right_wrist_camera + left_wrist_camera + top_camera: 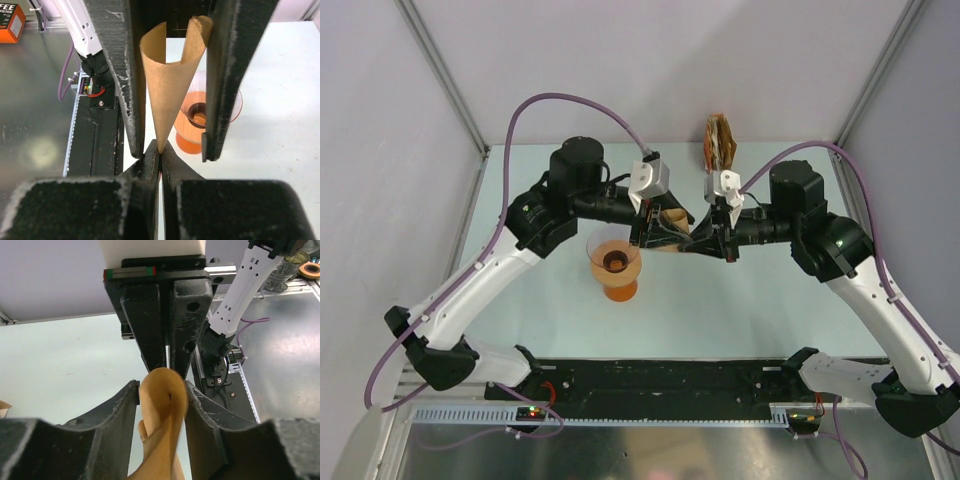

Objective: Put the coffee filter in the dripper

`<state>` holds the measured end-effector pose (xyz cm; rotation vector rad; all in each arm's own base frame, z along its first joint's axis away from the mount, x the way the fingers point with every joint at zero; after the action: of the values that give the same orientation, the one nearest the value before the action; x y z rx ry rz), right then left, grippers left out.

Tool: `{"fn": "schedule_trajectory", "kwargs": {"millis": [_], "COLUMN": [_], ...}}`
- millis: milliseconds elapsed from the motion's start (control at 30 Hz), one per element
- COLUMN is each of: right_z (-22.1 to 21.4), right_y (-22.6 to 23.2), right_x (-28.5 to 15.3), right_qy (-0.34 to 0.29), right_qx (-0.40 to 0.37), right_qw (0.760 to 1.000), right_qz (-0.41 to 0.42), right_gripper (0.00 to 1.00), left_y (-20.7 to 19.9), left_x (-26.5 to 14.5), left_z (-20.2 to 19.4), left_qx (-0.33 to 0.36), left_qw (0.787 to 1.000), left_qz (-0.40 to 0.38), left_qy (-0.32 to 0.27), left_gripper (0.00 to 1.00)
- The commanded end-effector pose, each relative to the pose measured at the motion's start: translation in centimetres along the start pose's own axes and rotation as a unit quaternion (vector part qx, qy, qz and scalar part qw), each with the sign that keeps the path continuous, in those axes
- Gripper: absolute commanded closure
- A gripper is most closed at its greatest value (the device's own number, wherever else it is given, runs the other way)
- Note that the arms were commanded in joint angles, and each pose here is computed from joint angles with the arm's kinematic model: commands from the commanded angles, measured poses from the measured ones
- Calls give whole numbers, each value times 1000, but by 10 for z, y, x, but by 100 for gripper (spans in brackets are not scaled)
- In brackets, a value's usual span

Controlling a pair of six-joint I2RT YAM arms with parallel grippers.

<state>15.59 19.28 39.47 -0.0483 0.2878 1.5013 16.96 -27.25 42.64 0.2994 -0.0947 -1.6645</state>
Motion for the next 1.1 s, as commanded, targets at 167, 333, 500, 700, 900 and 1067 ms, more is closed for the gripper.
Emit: {"fn": "schedule_trajectory", "kwargs": {"millis": [167, 333, 500, 700, 900, 1067], "right_z": [9, 6, 4, 3, 2, 2], "right_y": [-1, -5, -6, -7, -7, -8], "right_x": [-1, -1, -1, -1, -2, -3], "right_qy": [-9, -4, -2, -1, -1, -4], "right_qx": [1, 11, 14, 12, 11, 10], "right_qw": [1000, 1000, 1000, 1000, 1000, 1000], "right_qz": [-16, -21, -21, -21, -21, -19], "right_gripper": [100, 100, 100, 100, 100, 100], "left_y": [-5, -7, -5, -6, -3, -5], "left_x": [-4, -9, -12, -15, -19, -20], "left_z": [25, 30, 36, 41, 47, 49], "left_qx": [31, 39, 41, 49, 57, 64], "left_qw": [999, 999, 998, 998, 996, 996], "left_qz": [-8, -1, 16, 20, 42, 39], "left_qy": [-32, -36, -38, -44, -47, -53], "left_gripper": [95, 99, 85, 100, 88, 99]}}
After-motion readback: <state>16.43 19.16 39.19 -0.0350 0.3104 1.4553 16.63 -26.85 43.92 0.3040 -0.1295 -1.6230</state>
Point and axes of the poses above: each gripper's point midway between its finger pads, its own x axis out along the fingers, its own y axis along the line the jaws close on, z = x × y, the point moved 8 cm from there along -x, back along the fingers, and after that the axes turned 11 degrees about x, right-handed, at the moved point
